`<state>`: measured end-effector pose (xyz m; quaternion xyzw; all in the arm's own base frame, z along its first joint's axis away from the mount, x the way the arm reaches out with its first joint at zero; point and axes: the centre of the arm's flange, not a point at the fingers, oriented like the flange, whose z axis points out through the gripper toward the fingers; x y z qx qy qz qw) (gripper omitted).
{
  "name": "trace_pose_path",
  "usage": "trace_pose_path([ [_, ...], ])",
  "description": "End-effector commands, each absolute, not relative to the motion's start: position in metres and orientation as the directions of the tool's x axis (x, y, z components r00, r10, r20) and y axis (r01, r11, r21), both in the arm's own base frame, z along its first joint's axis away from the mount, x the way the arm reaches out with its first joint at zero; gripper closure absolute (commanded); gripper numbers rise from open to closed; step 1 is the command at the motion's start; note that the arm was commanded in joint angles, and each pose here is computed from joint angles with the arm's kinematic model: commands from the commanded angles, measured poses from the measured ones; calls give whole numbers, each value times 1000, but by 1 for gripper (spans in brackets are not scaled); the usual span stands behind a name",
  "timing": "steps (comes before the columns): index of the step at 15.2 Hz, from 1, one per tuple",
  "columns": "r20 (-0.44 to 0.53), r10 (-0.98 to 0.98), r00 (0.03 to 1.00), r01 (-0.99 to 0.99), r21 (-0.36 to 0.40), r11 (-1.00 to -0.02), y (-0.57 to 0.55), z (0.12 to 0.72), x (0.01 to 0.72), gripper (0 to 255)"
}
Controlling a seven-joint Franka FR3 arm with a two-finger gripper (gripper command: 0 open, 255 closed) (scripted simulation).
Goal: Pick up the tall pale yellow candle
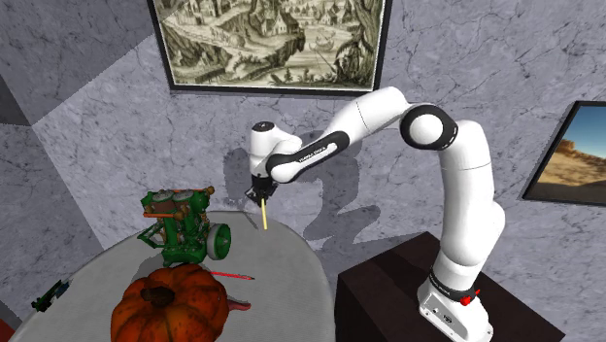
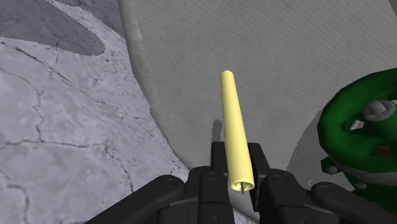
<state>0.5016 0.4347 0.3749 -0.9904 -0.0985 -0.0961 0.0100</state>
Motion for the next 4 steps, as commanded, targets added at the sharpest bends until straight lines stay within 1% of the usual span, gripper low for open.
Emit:
trace_pose_path([
  [1,192,193,962,197,-1,-980,435,385,501,255],
  [4,192,193,962,197,-1,-980,435,391,501,255],
])
